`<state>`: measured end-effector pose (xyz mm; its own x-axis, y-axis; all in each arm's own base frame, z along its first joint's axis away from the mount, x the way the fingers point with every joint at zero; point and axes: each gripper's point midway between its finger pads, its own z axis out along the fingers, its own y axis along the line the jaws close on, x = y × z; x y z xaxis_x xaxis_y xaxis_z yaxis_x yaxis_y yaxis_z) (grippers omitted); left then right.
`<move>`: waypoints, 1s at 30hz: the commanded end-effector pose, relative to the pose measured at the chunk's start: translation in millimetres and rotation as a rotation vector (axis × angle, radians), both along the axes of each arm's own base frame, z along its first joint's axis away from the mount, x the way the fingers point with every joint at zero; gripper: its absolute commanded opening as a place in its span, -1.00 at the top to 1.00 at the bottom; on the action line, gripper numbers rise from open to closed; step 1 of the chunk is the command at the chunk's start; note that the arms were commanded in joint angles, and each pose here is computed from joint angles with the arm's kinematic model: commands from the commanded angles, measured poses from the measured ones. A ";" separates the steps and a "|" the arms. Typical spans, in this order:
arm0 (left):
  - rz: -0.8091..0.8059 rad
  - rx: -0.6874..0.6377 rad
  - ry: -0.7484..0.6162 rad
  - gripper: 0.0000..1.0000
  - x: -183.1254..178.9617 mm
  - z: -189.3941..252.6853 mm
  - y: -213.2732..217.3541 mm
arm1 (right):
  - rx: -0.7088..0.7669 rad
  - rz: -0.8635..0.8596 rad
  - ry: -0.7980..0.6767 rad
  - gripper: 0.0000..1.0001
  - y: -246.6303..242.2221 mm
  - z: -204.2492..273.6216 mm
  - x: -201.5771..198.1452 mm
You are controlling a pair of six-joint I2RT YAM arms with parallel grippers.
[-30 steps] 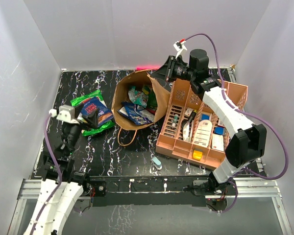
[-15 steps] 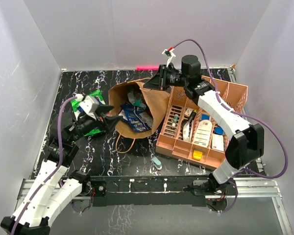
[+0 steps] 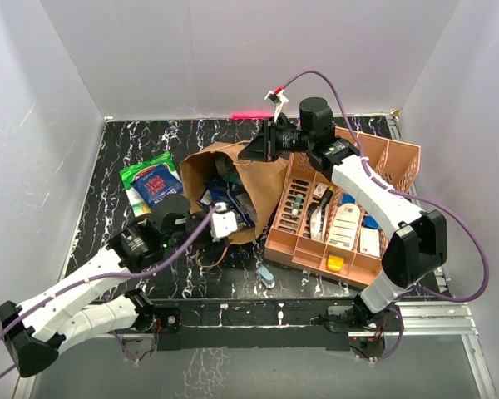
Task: Take the snacks out of the paper bag
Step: Take out the snack from the paper bag.
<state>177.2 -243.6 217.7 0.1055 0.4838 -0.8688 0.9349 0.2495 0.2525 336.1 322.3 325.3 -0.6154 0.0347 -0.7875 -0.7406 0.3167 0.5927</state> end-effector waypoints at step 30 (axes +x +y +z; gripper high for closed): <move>-0.157 0.485 -0.447 0.19 80.0 -79.1 -31.7 | 0.012 -0.050 -0.107 0.85 -12.3 35.8 -6.7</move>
<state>249.4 -253.3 113.5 0.4798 0.8030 -0.3535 0.7527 -0.1697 0.6361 332.5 315.7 331.6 -0.6005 0.0399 -0.7987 -0.7402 0.3501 0.5740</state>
